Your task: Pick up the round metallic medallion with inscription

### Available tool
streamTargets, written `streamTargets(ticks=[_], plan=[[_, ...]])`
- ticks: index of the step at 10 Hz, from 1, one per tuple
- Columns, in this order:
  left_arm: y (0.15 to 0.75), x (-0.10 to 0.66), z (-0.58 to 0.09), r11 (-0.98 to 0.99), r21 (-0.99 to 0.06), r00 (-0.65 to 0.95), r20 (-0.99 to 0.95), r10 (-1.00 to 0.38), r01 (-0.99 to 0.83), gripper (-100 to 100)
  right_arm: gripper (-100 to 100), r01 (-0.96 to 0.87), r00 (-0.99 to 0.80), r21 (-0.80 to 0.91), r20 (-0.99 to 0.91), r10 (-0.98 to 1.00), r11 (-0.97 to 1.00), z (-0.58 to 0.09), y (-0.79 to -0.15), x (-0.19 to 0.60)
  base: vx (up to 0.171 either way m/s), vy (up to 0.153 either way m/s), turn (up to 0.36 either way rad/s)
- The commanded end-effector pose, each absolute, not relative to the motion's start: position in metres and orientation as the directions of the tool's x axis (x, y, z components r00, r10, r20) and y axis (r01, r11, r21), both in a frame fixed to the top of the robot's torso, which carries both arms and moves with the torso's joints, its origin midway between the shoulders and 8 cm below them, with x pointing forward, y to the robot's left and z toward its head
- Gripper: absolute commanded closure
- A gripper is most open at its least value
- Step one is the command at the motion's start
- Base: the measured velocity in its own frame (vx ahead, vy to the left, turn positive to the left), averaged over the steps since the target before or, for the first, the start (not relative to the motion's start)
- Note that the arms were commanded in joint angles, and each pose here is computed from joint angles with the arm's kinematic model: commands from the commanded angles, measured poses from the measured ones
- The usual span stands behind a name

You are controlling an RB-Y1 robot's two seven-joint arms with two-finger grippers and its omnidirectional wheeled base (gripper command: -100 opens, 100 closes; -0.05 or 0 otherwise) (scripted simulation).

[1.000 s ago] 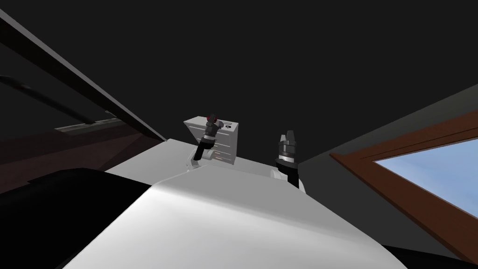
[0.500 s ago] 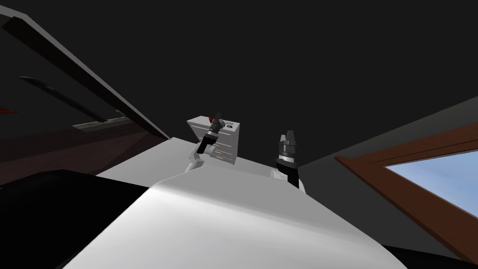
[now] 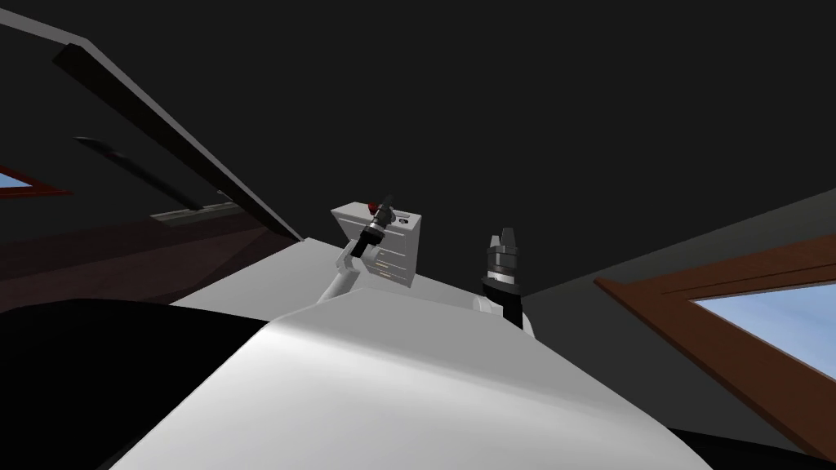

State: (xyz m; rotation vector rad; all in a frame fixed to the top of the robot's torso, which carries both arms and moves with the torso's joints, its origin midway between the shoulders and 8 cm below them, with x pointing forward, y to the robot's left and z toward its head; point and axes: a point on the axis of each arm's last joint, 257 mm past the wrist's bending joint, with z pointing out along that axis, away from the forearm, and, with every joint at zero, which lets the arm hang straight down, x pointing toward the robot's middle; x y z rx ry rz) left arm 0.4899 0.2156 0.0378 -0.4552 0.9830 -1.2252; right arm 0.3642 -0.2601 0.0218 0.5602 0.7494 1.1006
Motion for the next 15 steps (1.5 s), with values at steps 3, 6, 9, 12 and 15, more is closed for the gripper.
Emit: streamTargets(ticks=[3,6,9,12,15], plan=[[0.215,0.514,0.035,0.365,-0.775,0.019,-0.415,-0.910,0.516,-100,0,-0.580,0.257,0.730,-0.256,0.932,0.361,0.022,-0.260,0.364,0.006,-0.011,0.044],[0.217,0.534,0.033,0.404,-0.784,0.024,-0.446,-0.895,0.471,-100,0,-0.580,0.257,0.730,-0.256,0.932,0.361,0.022,-0.260,0.364,0.006,-0.012,0.051],[0.220,0.554,0.034,0.442,-0.787,0.031,-0.476,-0.879,0.431,-100,0,-0.580,0.257,0.730,-0.256,0.932,0.361,0.022,-0.260,0.364,0.007,-0.015,0.053],[0.226,0.575,0.032,0.482,-0.793,0.040,-0.505,-0.862,0.374,-100,0,-0.580,0.257,0.730,-0.256,0.932,0.361,0.022,-0.260,0.364,0.013,-0.015,0.048],[0.235,0.596,0.030,0.520,-0.796,0.050,-0.533,-0.845,0.310,-100,0,-0.580,0.257,0.730,-0.256,0.932,0.361,0.022,-0.260,0.364,0.010,-0.020,0.050]])
